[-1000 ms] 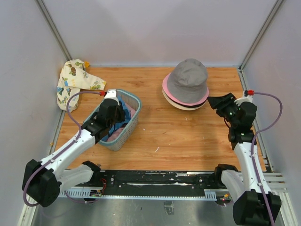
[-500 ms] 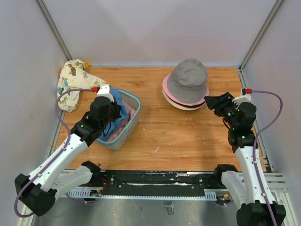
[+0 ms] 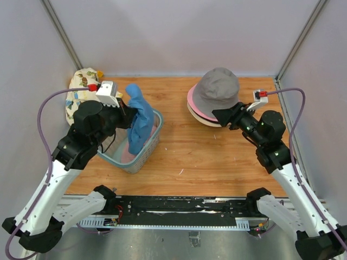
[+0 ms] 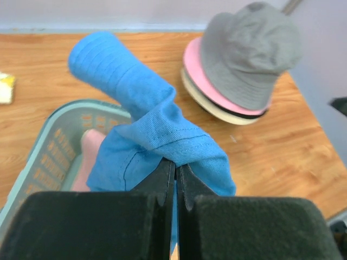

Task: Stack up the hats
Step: Pick up the hat from the bin, then stack the hat on the hat.

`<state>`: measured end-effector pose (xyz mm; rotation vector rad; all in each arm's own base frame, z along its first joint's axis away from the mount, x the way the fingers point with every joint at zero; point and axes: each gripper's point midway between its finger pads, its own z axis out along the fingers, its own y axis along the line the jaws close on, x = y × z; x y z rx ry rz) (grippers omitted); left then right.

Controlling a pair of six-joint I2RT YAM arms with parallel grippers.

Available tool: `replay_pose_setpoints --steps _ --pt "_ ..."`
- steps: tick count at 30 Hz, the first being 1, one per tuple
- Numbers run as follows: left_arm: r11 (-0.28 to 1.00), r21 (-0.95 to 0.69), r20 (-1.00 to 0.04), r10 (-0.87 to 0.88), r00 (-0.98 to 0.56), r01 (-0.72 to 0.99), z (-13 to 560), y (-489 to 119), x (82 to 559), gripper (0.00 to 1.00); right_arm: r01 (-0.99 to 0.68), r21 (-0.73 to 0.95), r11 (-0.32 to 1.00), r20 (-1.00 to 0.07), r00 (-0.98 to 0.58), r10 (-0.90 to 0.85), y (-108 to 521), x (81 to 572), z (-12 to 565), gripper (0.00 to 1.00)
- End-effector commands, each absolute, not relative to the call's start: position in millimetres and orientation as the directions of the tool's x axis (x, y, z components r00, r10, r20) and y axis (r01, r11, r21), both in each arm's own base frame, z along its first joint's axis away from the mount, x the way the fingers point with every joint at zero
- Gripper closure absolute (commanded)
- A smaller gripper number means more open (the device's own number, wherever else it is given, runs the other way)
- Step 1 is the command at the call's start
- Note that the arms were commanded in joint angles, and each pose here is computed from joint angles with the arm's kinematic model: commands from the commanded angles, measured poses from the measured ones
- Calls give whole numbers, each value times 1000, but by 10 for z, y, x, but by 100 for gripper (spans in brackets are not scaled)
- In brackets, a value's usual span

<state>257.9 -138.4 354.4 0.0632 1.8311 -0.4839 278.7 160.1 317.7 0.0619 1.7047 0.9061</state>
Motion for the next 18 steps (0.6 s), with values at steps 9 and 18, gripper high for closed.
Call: replay_pose_setpoints --steps 9,18 --pt "585 -326 -945 -183 -271 743 4371 -2110 2018 100 -731 445 517 -887 -282 365 2394 2484 3738 46" --pt "417 -374 -926 -212 -311 828 4524 -2416 1957 99 -807 480 344 -851 -334 405 2603 2324 3802 42"
